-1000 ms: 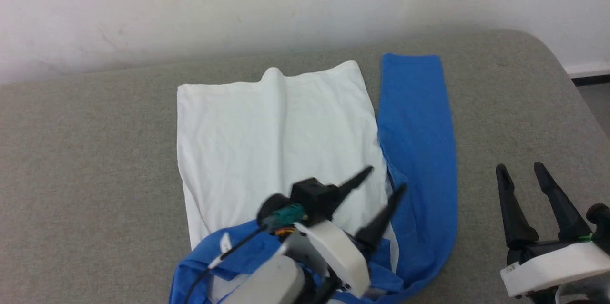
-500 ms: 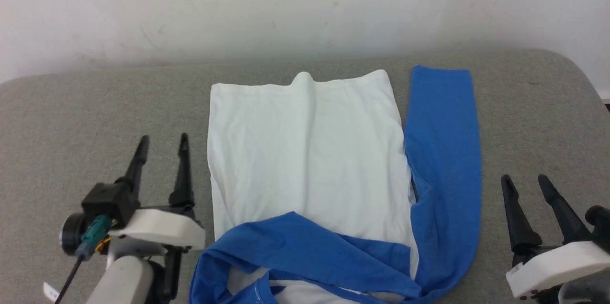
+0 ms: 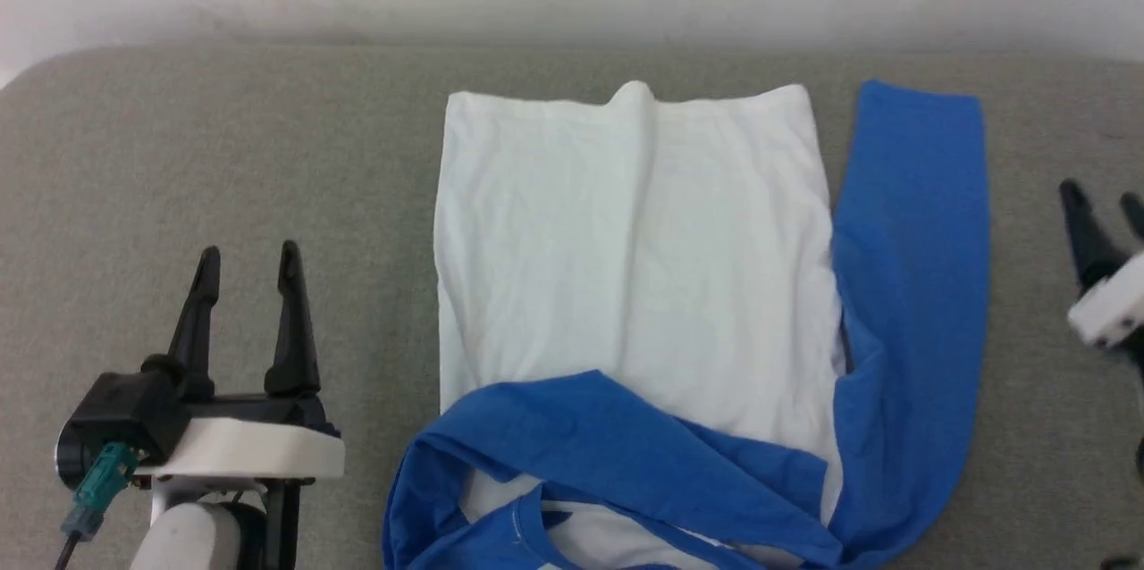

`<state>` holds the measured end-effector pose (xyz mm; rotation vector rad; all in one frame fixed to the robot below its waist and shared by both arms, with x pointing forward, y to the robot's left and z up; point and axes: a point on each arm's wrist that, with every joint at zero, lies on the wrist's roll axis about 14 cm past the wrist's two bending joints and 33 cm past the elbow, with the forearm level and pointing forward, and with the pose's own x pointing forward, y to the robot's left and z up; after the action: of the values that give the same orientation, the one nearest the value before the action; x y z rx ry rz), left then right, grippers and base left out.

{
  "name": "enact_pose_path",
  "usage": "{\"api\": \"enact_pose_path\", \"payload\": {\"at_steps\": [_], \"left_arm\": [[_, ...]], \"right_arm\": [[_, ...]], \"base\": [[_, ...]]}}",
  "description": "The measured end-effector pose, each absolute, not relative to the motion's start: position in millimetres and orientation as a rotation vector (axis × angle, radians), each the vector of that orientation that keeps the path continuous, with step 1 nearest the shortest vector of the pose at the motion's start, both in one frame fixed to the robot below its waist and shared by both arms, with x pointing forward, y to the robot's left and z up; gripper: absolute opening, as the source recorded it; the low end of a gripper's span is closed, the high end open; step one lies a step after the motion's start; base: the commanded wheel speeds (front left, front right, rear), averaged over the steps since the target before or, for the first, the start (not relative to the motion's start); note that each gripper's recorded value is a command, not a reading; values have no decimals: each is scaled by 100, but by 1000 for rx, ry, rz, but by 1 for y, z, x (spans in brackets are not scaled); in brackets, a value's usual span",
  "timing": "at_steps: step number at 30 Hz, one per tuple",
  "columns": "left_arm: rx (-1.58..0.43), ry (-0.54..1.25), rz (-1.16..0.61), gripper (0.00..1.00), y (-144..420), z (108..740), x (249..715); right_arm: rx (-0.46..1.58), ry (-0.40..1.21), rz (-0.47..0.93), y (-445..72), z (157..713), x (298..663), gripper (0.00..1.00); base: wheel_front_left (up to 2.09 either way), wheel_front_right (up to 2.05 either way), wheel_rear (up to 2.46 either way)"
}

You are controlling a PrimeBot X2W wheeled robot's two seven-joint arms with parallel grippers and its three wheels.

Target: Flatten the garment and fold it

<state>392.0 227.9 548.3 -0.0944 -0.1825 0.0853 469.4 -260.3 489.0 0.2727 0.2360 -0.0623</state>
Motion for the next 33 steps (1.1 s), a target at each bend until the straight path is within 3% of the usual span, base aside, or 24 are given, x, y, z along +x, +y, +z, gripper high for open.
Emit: {"api": "enact_pose_path", "payload": {"at_steps": [7,15,21,29,30,32,33], "left_arm": [[-144,-173,72,100,223,537,414],[-148,-158,71,100,221,519,441],[-124,-129,51,100,217,500,457],[-112,-65,68,100,222,473,461],[-112,-62,72,100,223,472,460],[-106,-61,79,100,226,472,459],[-106,-62,78,100,226,473,459]], "right_arm": [[308,386,-82,-275,472,545,100],[212,592,-25,-260,444,613,100],[151,731,-19,-253,395,635,100],[197,973,-24,-245,340,634,100],[211,995,-27,-244,339,633,58],[213,1011,-27,-243,342,633,0],[208,1013,-28,-243,343,632,0]], "base": [[0,0,0],[0,0,0],[0,0,0],[0,0,0],[0,0,0],[0,0,0],[0,0,0]]}}
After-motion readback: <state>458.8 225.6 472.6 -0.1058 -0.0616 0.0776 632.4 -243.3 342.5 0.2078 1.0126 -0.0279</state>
